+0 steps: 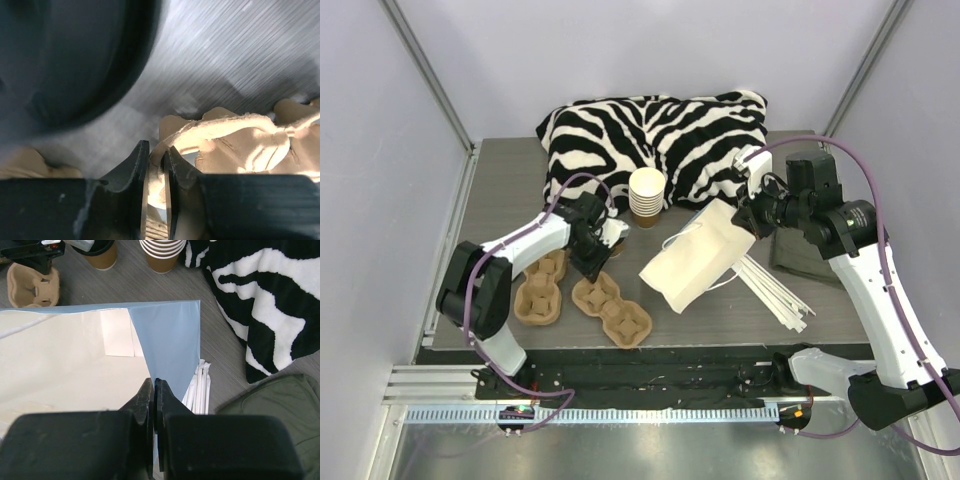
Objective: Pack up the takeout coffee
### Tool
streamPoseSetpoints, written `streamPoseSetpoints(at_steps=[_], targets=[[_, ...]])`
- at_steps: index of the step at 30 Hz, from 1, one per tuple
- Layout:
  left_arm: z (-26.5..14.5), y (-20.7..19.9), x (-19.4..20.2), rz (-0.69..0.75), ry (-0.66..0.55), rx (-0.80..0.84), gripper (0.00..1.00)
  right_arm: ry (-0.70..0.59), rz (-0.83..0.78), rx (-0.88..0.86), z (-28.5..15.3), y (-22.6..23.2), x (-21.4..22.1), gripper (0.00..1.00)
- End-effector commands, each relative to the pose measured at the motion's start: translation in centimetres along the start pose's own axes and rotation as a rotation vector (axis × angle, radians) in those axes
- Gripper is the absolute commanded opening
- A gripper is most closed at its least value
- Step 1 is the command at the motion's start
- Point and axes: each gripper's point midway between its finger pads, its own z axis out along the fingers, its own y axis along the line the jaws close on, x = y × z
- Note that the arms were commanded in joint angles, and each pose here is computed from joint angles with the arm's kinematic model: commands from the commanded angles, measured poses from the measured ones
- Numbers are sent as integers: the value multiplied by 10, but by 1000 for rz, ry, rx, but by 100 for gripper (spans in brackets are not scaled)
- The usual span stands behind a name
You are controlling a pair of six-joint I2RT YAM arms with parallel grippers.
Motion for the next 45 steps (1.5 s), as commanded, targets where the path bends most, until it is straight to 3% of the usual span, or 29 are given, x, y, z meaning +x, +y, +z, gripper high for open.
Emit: streamPoseSetpoints(at_steps=[1, 6, 9, 13, 16, 23, 30, 34, 45], targets=[[-13, -5, -42, 166, -111, 27, 22, -43, -37, -6, -2, 1, -10, 1], [-27, -7, -29, 255, -89, 43, 50, -41, -56, -29, 2, 3, -8, 1], [-30, -5, -14, 202, -91, 45, 56, -42, -66, -42, 2, 5, -7, 1], [-34, 0, -17, 11, -201, 104, 56, -45, -62, -54, 3, 8, -7, 1], [-33, 2, -19, -28, -251, 117, 55, -45, -59, -55, 3, 8, -6, 1], [-15, 2, -15, -133, -222, 135, 47, -44, -58, -53, 2, 9, -5, 1], [-11, 1, -17, -151, -234, 142, 36, -50, -61, -38, -2, 8, -4, 1], [-10, 5, -13, -172, -216, 117, 45, -47, -56, -40, -3, 9, -3, 1], [-2, 4, -2, -226, -189, 107, 51, -47, -59, -40, -4, 9, -2, 1]])
